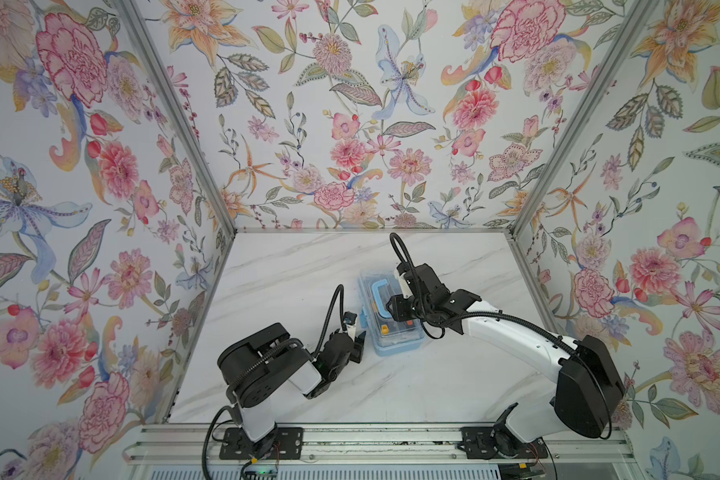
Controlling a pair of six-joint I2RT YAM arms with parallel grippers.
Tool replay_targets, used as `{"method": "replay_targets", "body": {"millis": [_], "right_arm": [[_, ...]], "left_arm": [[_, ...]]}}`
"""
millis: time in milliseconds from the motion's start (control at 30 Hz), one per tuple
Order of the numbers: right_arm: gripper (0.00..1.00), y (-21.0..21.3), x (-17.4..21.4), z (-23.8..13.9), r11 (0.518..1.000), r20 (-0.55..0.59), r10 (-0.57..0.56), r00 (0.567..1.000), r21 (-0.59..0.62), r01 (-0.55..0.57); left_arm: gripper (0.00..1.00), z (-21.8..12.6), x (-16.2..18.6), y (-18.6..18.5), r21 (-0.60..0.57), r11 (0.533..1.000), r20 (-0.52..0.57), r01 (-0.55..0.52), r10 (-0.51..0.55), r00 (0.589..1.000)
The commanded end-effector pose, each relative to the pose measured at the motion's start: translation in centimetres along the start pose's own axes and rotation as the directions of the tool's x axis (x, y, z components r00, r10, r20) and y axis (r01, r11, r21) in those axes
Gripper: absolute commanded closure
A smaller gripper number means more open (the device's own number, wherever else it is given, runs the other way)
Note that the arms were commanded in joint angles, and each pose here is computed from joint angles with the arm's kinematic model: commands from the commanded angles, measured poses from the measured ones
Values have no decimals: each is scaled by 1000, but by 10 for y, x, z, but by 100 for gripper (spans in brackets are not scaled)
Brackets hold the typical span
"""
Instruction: Pack the tool kit
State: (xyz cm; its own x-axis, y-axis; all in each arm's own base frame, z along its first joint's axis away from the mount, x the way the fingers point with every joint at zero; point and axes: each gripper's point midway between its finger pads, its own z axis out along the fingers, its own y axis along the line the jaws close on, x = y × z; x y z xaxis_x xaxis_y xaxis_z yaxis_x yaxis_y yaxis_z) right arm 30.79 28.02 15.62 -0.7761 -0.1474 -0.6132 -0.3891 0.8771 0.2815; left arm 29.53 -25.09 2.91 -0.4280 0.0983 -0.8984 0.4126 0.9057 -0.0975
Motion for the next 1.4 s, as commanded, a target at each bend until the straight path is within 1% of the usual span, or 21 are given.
{"method": "replay_targets", "body": {"millis": [0,267,333,433,667,867,1200,1367], "right_arm": [[56,-13,8,1,999,-10,15,1000,47,-15],[56,-16,14,8,999,-35,22,999,48,-20],[57,-16,14,10,999,-40,25,999,48,-23],[57,-17,13,9,998,-36,26,999,50,-24],[57,-16,14,11,999,-44,26,999,44,-24],[58,-14,15,13,999,-53,23,998,40,-21],[57,-11,16,11,999,-57,21,998,30,-19],[57,-10,17,10,999,-57,17,998,30,-15]], "left_arm": [[52,5,-10,-5,-14,1000,46,-24,24,999],[54,19,-9,-2,-84,994,38,-67,70,997],[54,24,-10,-4,-82,994,37,-75,78,996],[54,28,-10,-7,-74,995,41,-73,76,996],[55,30,-15,1,-124,990,63,-64,73,995],[55,27,-25,6,-145,988,86,-53,66,994],[56,14,-32,29,-185,983,113,2,19,993],[56,8,-35,34,-196,980,117,4,20,993]]}}
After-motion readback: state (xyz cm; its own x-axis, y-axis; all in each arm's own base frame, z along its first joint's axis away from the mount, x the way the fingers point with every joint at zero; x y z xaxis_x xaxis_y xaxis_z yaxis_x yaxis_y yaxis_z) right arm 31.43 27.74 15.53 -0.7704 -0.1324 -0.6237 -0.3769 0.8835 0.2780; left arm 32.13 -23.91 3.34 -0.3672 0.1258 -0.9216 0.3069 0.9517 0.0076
